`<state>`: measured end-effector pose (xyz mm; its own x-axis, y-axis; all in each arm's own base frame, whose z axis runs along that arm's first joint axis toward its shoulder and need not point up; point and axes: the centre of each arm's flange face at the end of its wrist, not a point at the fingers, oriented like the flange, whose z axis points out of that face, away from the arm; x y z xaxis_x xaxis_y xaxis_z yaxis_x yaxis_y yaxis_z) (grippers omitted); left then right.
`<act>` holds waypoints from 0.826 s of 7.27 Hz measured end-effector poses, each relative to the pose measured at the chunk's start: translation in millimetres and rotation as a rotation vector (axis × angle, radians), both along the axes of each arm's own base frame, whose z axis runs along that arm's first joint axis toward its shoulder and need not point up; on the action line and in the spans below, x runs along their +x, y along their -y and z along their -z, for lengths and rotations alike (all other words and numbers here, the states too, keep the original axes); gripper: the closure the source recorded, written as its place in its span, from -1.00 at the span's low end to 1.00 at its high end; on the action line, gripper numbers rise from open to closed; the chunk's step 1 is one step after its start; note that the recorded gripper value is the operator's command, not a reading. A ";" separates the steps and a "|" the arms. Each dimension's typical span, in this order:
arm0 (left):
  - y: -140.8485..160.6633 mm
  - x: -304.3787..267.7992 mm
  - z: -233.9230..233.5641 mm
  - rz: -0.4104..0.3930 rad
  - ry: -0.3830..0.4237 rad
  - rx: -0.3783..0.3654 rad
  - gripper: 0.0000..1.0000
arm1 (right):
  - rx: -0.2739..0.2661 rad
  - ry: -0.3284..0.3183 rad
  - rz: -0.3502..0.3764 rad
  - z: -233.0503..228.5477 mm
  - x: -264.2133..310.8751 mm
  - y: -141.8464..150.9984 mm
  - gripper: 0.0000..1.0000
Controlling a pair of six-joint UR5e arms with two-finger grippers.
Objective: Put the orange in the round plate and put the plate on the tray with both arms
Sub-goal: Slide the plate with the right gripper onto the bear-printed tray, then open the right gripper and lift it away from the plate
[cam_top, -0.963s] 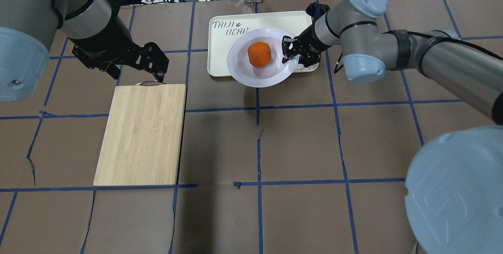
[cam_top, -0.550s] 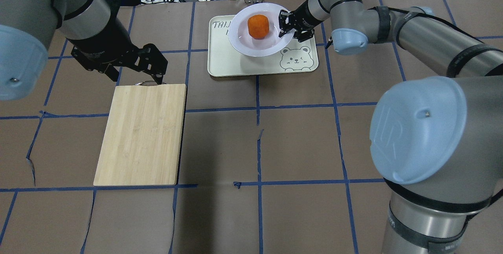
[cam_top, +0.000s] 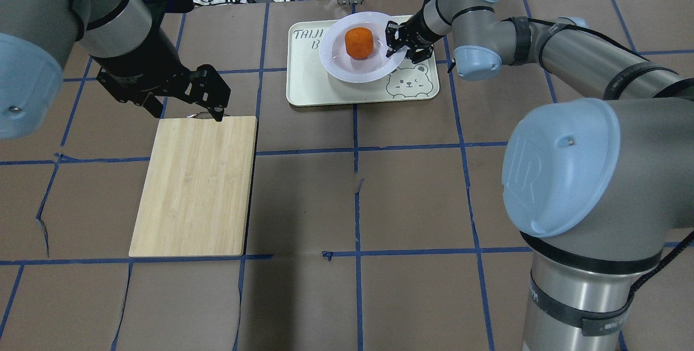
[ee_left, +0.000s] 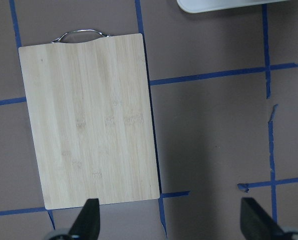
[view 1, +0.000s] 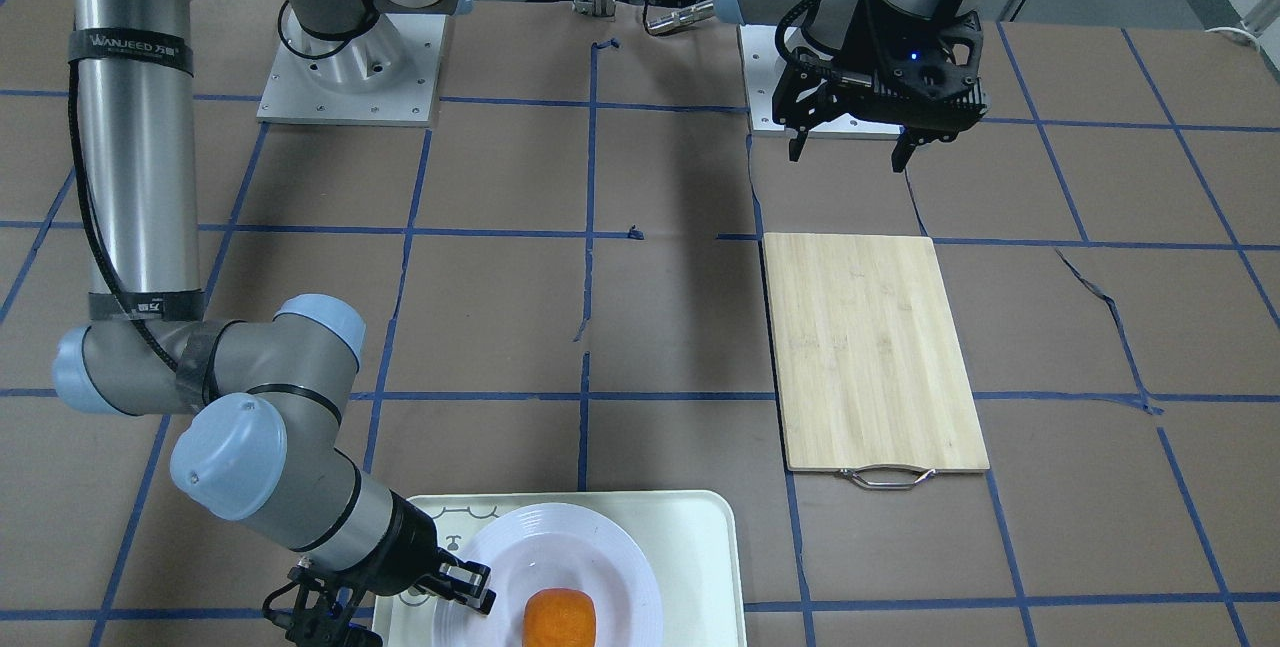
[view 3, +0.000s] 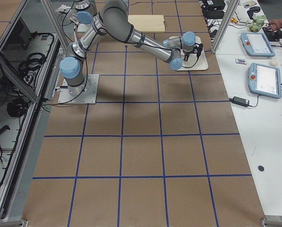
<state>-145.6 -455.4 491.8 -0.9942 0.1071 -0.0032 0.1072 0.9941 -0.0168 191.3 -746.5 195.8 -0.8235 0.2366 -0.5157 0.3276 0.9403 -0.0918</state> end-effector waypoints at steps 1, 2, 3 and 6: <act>-0.7 0.5 1.2 -0.002 0.000 0.009 -1.00 | -0.003 -0.006 0.005 -0.3 -7.2 0.7 -0.18; -1.3 1.0 2.2 -0.003 0.001 0.018 -1.00 | -0.005 -0.018 0.007 0.0 -13.9 0.2 -0.37; -1.8 1.1 2.7 -0.004 0.001 0.024 -1.00 | -0.004 -0.029 0.012 0.6 -18.5 -0.4 -0.66; -2.1 1.3 2.3 -0.004 0.001 0.026 -1.00 | -0.066 -0.133 0.060 -34.0 -68.0 7.1 -0.93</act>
<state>-144.4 -453.2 489.5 -0.9947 0.1032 -0.0013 0.1032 0.9946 0.0088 123.3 -753.7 229.8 -0.8710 0.2564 -0.4192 0.3637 0.9100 -0.1990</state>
